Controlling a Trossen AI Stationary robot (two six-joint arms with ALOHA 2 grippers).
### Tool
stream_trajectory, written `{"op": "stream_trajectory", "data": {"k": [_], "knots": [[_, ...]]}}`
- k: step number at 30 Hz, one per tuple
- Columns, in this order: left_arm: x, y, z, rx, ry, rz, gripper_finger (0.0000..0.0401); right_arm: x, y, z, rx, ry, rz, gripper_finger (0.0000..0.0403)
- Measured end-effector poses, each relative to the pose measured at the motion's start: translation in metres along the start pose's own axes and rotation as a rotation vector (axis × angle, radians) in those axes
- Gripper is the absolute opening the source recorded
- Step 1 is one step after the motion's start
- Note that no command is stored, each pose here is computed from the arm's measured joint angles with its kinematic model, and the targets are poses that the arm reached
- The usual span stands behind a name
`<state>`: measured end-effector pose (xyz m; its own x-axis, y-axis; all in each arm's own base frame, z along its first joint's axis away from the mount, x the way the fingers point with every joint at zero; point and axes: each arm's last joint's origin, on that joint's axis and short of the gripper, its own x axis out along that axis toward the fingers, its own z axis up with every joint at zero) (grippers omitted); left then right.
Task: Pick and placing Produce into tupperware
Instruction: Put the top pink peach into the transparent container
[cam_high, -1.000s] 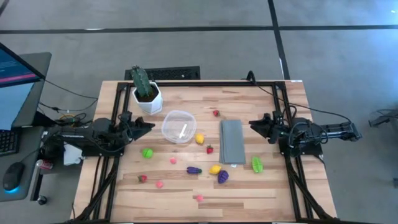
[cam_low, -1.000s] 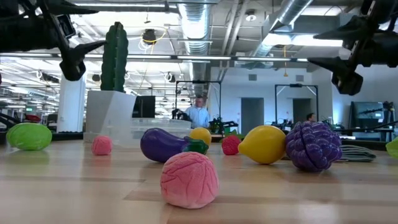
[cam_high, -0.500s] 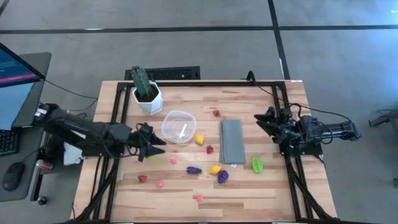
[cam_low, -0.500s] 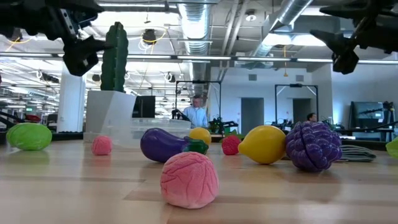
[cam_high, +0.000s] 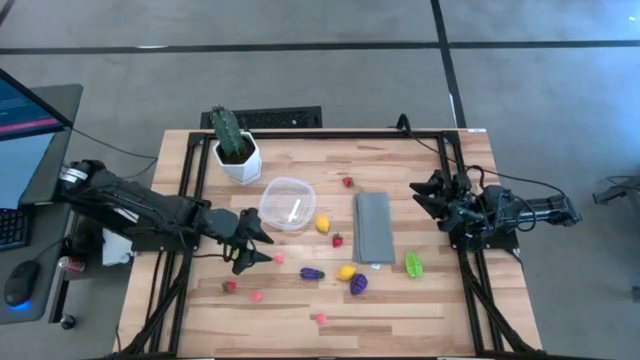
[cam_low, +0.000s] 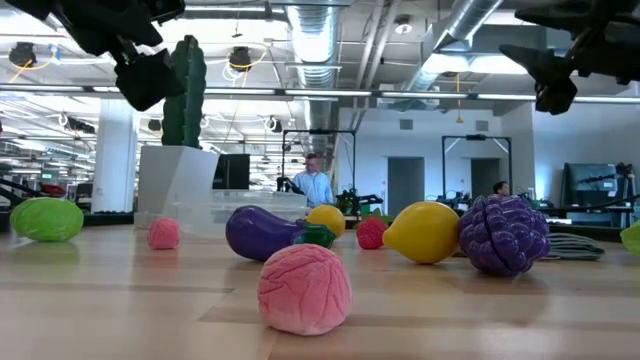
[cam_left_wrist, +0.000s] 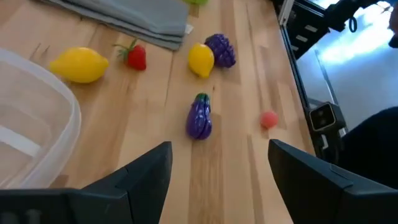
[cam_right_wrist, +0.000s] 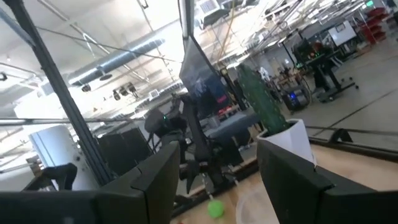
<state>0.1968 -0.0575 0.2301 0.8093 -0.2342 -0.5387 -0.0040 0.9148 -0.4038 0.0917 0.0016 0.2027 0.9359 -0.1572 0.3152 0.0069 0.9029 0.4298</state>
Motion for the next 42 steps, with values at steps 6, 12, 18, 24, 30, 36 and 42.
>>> {"op": "stream_trajectory", "data": {"k": [6,12,18,24,30,36,42], "knots": [[0.013,0.002,-0.004,-0.094,0.054,0.05,0.0256,0.0,-0.002,0.001,0.052,-0.019,-0.031,0.0239],[0.033,0.002,-0.021,-0.065,0.162,0.148,0.0256,0.0,-0.004,-0.004,0.067,0.035,-0.057,0.0239],[0.053,-0.006,-0.031,0.055,0.289,0.266,0.0256,0.0,-0.006,-0.009,0.078,0.079,-0.079,0.0239],[0.071,-0.019,-0.027,0.252,0.375,0.328,0.0256,0.0,-0.007,-0.009,0.077,0.078,-0.082,0.0239],[0.083,-0.021,-0.026,0.3,0.402,0.324,0.0256,0.0,-0.007,-0.01,0.074,0.089,-0.087,0.0239],[0.083,-0.019,-0.025,0.301,0.401,0.344,0.0256,0.0,-0.008,-0.011,0.071,0.102,-0.093,0.0239],[0.098,-0.006,-0.033,0.274,0.466,0.375,0.0256,-0.001,-0.008,-0.011,0.072,0.104,-0.094,0.0239]]}}
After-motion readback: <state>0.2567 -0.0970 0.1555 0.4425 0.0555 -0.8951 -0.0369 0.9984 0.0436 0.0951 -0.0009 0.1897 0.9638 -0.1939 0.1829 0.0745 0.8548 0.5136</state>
